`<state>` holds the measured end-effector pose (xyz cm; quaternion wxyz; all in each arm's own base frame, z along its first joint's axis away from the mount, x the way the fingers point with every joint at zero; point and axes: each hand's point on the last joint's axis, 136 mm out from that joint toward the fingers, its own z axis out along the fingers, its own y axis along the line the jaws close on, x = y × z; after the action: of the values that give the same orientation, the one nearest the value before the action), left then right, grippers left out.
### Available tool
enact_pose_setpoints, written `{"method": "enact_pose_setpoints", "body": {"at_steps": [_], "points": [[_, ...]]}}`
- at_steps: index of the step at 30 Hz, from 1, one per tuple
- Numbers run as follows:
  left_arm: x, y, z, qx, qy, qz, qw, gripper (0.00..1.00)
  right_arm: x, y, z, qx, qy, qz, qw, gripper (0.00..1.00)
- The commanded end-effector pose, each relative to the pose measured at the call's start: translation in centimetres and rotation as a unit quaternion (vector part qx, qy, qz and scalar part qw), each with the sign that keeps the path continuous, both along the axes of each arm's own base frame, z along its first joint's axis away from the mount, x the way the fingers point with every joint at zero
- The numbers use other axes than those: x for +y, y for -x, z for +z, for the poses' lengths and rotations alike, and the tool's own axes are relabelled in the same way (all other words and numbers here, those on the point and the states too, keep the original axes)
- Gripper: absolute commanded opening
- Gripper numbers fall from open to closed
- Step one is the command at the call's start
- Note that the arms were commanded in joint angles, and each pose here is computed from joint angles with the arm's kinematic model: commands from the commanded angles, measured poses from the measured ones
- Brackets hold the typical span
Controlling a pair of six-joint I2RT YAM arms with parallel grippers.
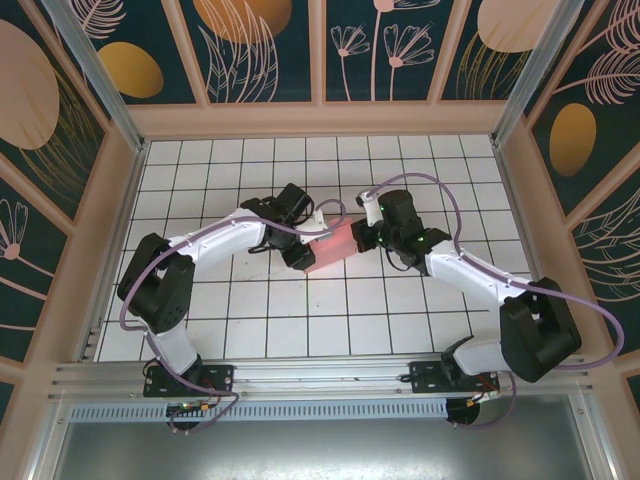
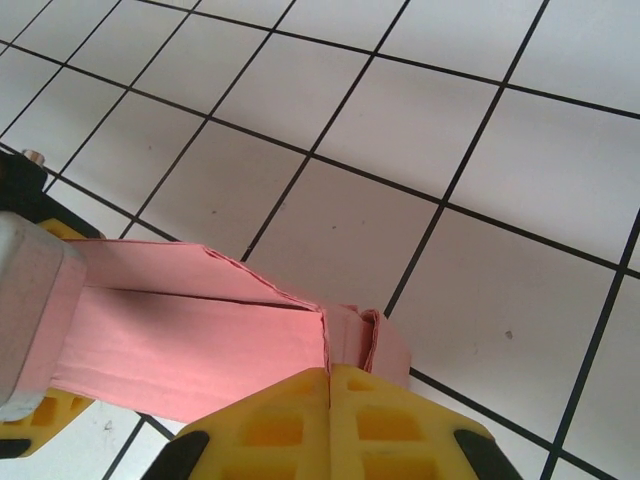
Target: Fold the paper box
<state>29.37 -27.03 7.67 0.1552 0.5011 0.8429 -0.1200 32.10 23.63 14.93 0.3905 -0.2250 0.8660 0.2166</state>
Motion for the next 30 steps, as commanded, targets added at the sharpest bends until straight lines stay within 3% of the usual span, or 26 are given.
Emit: {"method": "enact_pose_setpoints", "body": {"at_steps": [1,13,16,20,26,30], "points": [[0.9,-0.1,-1.9,0.018,-0.029,0.026,0.999,0.44,0.3,0.4,0.7,-0.021,-0.014,0.0,1.0,0.0],[1.1,-0.4,-2.3,0.014,-0.037,0.031,0.999,0.47,0.1,0.6,-0.2,-0.043,-0.005,0.022,0.999,0.0],[0.9,-0.5,-2.3,0.013,-0.031,0.032,0.999,0.54,0.0,0.6,-0.4,-0.045,-0.005,0.019,0.999,0.0],[1.0,-0.7,-2.2,0.006,-0.032,0.034,0.999,0.55,-0.1,0.3,0.3,-0.052,-0.006,0.013,0.999,0.0],[0.5,-1.4,-0.5,-0.015,-0.01,0.05,0.999,0.75,-0.2,0.2,0.4,-0.056,-0.004,0.011,0.998,0.0],[0.1,-2.1,1.0,-0.04,0.017,0.072,0.996,0.97,-0.4,0.3,0.2,-0.056,0.0,0.009,0.998,0.0]]}}
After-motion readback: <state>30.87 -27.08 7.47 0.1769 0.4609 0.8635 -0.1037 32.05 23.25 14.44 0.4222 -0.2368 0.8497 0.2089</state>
